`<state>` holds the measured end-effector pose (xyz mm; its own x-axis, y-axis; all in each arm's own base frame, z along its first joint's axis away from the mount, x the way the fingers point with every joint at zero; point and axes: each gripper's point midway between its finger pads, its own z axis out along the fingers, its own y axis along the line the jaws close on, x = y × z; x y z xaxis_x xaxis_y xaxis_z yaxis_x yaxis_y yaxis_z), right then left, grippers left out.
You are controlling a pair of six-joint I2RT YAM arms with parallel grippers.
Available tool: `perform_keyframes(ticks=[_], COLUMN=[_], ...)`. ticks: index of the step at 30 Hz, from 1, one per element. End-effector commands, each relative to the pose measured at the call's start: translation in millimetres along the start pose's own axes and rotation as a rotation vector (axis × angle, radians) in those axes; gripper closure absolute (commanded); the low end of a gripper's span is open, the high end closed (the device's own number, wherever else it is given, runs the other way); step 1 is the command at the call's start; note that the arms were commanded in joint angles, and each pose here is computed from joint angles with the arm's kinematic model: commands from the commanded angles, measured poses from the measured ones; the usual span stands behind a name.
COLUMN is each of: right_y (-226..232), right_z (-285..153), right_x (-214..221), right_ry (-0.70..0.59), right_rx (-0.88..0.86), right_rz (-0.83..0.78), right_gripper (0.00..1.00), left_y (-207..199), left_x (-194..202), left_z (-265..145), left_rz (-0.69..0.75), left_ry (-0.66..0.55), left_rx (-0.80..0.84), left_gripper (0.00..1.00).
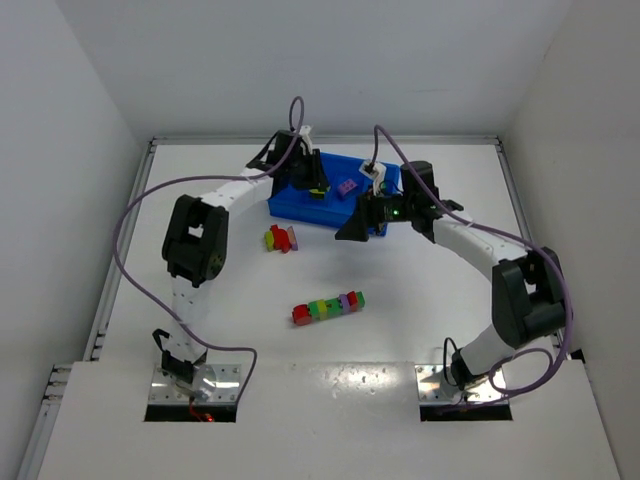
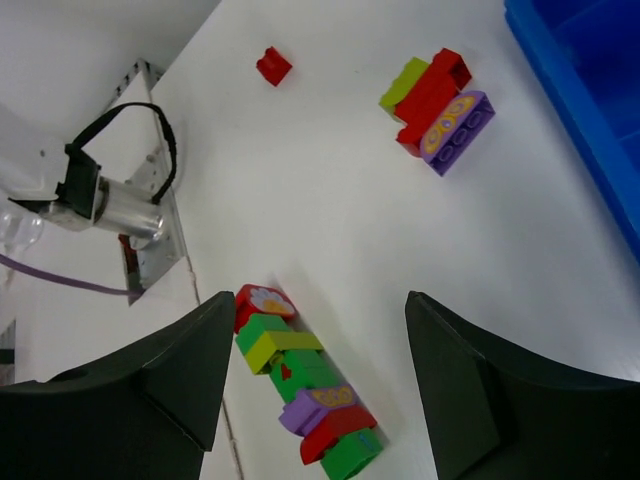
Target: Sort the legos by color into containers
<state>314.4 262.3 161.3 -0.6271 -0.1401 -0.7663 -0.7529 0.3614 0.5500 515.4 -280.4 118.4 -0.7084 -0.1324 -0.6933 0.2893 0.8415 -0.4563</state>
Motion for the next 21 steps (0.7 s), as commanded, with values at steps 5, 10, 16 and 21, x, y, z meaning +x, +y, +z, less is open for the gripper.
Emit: perform_keyframes(ticks=[5,10,16,21], right_y=[-6.4,-25.6,-18.6,7.4], right_z=[-13.3,-14.9,9.8,71.9], right_x=[-36.7,-46.4,-62.2,-49.6], right_ry=[-0.06,-0.063,-0.015,0.074], right_rx=[0.102,0.198,0.194,0.025], right_rz=[-0.113,-0.16,-0.35,-0.501], right_gripper=[0.29,0.28,0.31,0.31], left_y=[28.7,15.4,-31.2,20.2], left_x=[-23.7,-34.7,-105.8,-169.6], left_z=[4.1,2.8,-82.0,-197.5], left_rz=[0.059,0.065,-0.021,-0.04], left_ry=[-0.072,-0.092,-0.241,-0.417], left_rx=[-0.17,-0.117,0.176,0.1], left_gripper=[0.42,0.02,0.0,0.0])
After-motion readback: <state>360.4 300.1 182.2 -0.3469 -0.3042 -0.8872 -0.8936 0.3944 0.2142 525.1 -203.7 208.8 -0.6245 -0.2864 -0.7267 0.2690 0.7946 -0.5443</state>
